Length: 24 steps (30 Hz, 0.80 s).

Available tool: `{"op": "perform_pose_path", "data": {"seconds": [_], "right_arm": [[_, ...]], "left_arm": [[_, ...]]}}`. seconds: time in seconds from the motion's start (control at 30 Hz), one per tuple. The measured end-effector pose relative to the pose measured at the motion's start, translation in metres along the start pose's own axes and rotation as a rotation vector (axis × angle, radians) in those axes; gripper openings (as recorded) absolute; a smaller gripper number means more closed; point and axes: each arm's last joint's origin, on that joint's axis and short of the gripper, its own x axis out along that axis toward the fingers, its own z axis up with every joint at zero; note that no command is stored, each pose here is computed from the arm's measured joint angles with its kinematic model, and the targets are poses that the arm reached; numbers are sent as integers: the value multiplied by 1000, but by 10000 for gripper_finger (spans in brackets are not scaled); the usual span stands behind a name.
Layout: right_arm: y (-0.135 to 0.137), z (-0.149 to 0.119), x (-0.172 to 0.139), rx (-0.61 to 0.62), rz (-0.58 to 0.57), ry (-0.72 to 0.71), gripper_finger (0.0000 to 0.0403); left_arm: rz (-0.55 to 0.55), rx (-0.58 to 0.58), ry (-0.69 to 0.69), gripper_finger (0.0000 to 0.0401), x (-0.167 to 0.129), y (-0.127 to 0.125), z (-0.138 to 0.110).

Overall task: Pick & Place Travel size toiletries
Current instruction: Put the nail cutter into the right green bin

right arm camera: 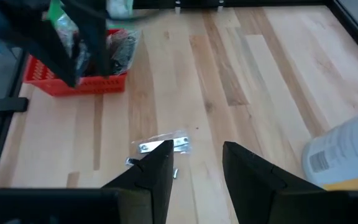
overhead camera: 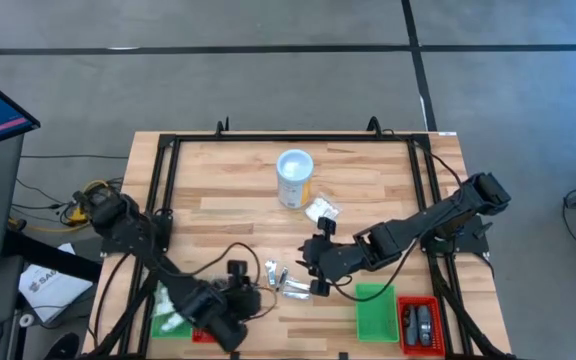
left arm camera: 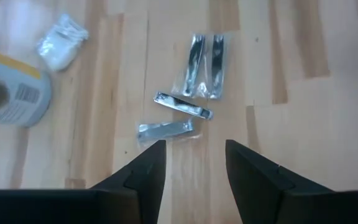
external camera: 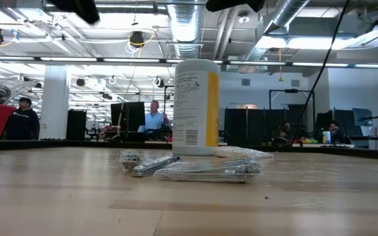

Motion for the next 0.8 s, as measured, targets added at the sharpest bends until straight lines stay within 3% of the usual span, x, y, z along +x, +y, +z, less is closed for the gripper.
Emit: {"op": "perform_pose_path", "data": {"seconds": [0.33, 0.57, 0.8], "right_arm": [[19, -9, -11, -14, 45, 14, 129], [29, -16, -17, -21, 62, 39, 129], [34, -19, -21, -37, 74, 46, 129]], "left_arm": [[-34, 172, 158, 159, 57, 12, 6], [-102, 205, 205, 171, 70, 28, 12], [-152, 358, 203, 180, 77, 33, 15]]}}
